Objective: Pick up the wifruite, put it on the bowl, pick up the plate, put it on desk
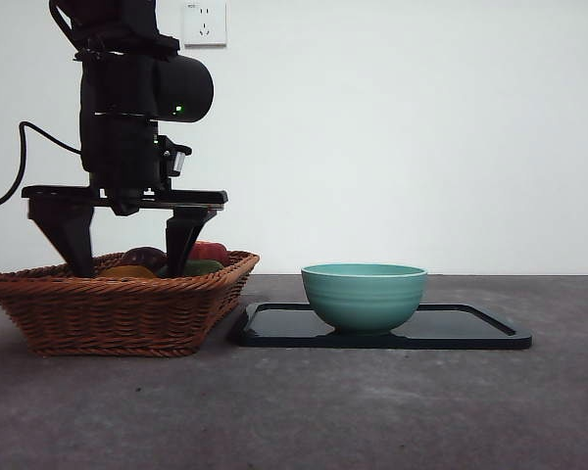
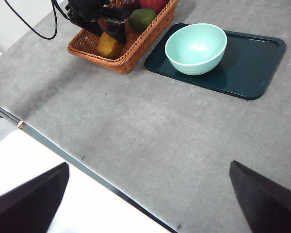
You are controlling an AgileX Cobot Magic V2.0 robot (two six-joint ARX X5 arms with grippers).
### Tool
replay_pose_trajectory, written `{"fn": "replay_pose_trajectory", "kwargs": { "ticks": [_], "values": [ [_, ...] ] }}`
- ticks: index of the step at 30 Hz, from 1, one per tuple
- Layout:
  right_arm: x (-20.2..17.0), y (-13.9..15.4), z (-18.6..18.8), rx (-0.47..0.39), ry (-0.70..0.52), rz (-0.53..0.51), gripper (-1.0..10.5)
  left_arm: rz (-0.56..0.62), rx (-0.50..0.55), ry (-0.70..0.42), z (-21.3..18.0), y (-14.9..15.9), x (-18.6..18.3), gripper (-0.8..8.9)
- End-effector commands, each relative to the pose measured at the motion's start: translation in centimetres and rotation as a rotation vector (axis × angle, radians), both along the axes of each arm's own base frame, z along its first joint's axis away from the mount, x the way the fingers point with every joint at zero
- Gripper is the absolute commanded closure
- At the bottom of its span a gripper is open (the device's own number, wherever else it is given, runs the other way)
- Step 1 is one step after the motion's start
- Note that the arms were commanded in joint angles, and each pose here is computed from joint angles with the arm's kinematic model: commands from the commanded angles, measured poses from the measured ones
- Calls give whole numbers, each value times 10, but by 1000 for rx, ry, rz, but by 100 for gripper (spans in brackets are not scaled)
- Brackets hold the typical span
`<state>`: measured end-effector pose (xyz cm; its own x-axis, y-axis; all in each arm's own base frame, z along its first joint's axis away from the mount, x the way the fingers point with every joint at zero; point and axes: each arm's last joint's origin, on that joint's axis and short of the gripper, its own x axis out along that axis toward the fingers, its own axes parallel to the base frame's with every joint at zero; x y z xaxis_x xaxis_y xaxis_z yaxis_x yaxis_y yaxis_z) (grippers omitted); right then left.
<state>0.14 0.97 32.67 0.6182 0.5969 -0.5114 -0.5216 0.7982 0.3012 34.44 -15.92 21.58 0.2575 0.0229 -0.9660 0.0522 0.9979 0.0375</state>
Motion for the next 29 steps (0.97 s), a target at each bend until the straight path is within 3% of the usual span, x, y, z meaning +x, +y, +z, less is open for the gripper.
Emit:
{"fn": "replay_pose_trajectory", "kwargs": {
  "ticks": [1,13,19,29],
  "values": [
    [-1,0,3,7,-14,7,393,-33,5,-3,6,-3,5,274],
    [-2,-1,1,0,6,5,393,-115,-62,-221,102,11,-26,277],
    [-2,-1,1,0,3,4,393,-221,-99,-312,156,31,-76,278],
    [0,0,4,13,-26,4,393,-445,-326,-433,224,67,-191,278]
  ]
}}
